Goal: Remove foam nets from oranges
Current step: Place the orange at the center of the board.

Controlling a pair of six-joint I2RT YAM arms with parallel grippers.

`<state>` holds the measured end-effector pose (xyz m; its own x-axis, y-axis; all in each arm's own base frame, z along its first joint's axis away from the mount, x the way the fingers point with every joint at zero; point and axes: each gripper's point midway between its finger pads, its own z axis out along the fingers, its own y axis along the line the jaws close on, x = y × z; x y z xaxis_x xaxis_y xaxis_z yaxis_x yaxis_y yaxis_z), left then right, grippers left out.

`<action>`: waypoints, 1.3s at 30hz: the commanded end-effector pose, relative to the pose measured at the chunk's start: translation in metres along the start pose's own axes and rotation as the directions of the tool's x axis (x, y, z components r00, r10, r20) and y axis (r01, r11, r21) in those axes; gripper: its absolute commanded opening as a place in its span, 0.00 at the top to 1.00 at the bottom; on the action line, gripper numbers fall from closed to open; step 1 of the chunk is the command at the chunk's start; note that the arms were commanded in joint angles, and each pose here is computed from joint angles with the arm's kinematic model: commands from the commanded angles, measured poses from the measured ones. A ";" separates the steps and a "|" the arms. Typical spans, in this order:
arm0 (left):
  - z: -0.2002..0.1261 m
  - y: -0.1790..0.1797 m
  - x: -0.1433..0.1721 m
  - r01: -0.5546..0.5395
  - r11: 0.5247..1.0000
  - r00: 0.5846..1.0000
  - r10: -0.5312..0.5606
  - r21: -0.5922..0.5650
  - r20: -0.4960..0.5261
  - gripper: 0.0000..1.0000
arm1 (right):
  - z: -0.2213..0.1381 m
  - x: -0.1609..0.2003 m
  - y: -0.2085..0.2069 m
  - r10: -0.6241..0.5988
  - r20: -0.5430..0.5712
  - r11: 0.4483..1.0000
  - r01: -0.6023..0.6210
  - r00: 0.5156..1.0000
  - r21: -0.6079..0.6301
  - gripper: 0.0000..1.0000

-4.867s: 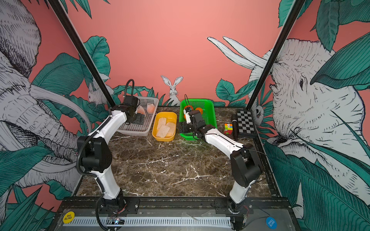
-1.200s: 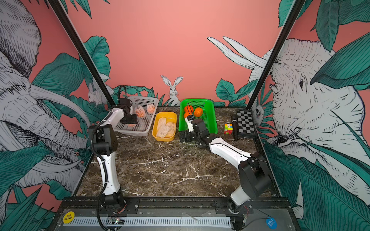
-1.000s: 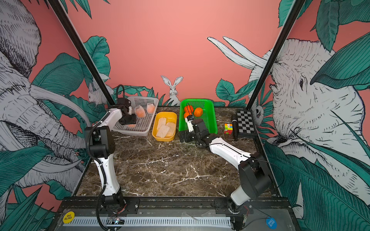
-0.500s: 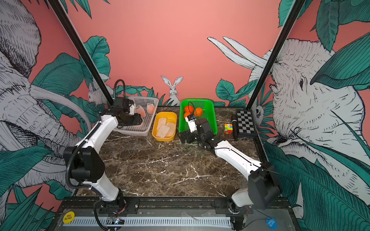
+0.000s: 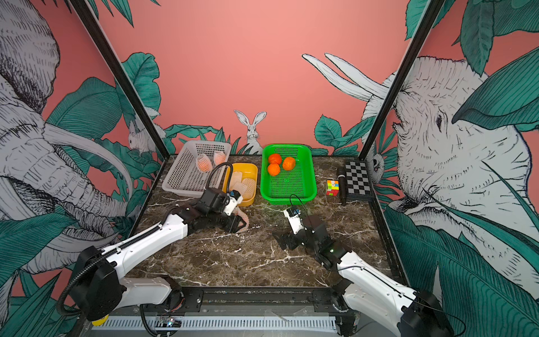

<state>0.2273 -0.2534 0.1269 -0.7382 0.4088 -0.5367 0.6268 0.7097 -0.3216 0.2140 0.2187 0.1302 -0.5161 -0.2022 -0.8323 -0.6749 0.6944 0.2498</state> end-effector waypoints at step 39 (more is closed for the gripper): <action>0.054 -0.051 0.044 -0.429 0.902 0.903 0.428 0.051 0.043 0.09 | 0.002 0.013 0.021 -0.094 0.092 0.986 0.106 0.991 -0.130 0.02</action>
<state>0.1781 -0.3007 0.0613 -0.4407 0.6613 -0.6070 0.8764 0.4633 -0.1315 0.2021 0.2235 0.1215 -0.4374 -0.1973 -0.8773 -0.7398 0.6336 0.2264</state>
